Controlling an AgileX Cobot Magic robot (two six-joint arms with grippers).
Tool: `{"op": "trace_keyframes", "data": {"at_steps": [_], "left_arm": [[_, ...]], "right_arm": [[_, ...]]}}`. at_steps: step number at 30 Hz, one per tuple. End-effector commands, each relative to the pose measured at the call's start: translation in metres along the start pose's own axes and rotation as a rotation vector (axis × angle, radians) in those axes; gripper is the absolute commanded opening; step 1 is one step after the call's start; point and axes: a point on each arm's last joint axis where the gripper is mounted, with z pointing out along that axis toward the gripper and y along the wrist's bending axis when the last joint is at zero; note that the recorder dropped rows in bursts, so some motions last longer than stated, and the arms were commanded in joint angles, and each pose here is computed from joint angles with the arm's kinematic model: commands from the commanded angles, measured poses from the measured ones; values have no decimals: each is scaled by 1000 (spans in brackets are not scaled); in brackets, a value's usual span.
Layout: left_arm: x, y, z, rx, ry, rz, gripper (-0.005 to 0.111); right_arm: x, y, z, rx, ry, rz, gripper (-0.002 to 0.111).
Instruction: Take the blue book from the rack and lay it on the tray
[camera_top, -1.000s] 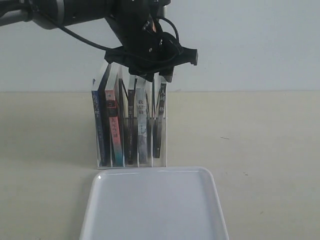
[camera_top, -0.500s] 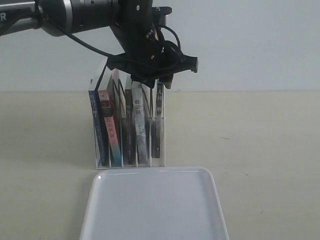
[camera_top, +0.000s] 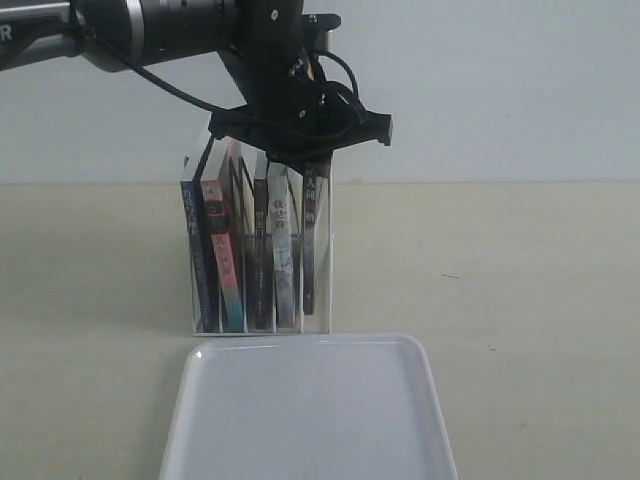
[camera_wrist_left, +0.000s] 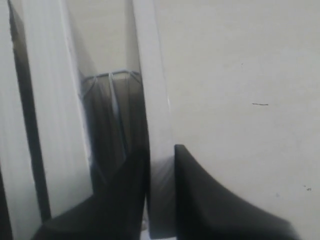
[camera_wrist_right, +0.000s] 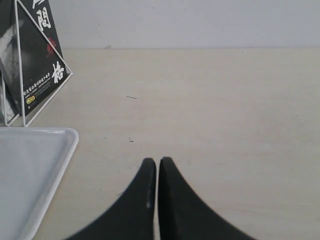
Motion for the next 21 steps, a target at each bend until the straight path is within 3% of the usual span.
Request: {"op": "trace_keyframes", "data": {"at_steps": [1,11,21], "left_arm": [[-1,-5,-2,16,-12,-8,6],[-6,-5,-11,14,-19,-12,4],[-26,-4,-74,42,-110,-28,4]], "right_arm": [[-1,0,0,5,-17,-6,1],[-1,0,0,6,-10,-6,1],[-1,0,0,6,-10,-8,1]]}}
